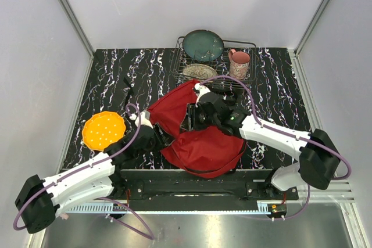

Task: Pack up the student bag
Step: Zip the student bag at the center of the board.

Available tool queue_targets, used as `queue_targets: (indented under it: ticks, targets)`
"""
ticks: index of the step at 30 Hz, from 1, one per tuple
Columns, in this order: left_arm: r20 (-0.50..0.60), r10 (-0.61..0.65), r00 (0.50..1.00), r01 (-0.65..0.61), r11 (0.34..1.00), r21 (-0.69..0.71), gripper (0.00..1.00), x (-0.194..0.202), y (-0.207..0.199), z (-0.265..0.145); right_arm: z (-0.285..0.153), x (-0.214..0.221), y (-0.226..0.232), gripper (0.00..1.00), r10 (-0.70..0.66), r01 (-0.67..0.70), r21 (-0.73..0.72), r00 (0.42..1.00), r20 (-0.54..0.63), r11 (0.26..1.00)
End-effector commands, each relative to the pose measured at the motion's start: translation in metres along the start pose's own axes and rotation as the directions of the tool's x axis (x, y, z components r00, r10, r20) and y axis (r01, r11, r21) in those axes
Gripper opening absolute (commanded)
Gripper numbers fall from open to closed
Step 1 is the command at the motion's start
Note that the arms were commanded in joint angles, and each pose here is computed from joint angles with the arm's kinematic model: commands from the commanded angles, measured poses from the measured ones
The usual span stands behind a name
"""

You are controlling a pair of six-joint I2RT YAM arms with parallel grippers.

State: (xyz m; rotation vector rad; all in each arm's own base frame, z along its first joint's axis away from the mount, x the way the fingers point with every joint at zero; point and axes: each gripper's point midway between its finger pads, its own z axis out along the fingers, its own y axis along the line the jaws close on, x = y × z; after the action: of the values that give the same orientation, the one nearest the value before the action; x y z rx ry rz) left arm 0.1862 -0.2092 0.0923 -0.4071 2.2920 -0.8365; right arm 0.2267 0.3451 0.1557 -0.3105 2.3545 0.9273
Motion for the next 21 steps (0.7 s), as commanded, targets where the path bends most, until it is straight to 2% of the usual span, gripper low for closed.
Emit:
queue_targets:
  ticks: [1,4,7,8,9,13,19,21]
  targets:
    - [0.068,0.000,0.998,-0.003,0.999,0.041,0.44,-0.020,-0.016,-0.009,-0.015,-0.026,0.030,0.46,-0.053,0.061,-0.086,0.994,0.094,0.994]
    - [0.081,-0.004,0.997,0.001,0.999,0.042,0.41,-0.022,-0.015,-0.011,-0.012,-0.023,0.034,0.47,-0.057,0.065,-0.097,0.996,0.075,0.993]
    - [0.085,-0.002,0.996,-0.001,0.999,0.033,0.44,-0.023,-0.012,-0.012,-0.007,-0.021,0.035,0.47,-0.061,0.066,-0.095,0.996,0.064,0.993]
    - [0.086,0.000,0.996,-0.002,1.000,0.029,0.48,-0.023,-0.011,-0.011,-0.006,-0.019,0.034,0.47,-0.062,0.068,-0.093,0.996,0.062,0.993]
    - [0.084,-0.002,0.996,0.000,1.000,0.027,0.60,-0.022,-0.011,-0.011,-0.004,-0.019,0.034,0.47,-0.062,0.068,-0.095,0.996,0.062,0.993]
    - [0.079,0.000,0.997,0.000,1.000,0.007,0.69,-0.020,-0.006,-0.009,0.004,-0.014,0.033,0.47,-0.066,0.068,-0.089,0.997,0.034,0.994]
    - [0.068,0.009,0.998,-0.009,1.000,-0.002,0.66,-0.018,-0.005,-0.004,0.017,-0.007,0.028,0.43,-0.062,0.062,-0.071,0.998,0.007,0.996]
    - [0.066,0.011,0.998,-0.010,1.000,-0.005,0.63,-0.017,-0.004,-0.003,0.020,-0.007,0.022,0.37,-0.056,0.056,-0.036,0.998,0.009,0.998]
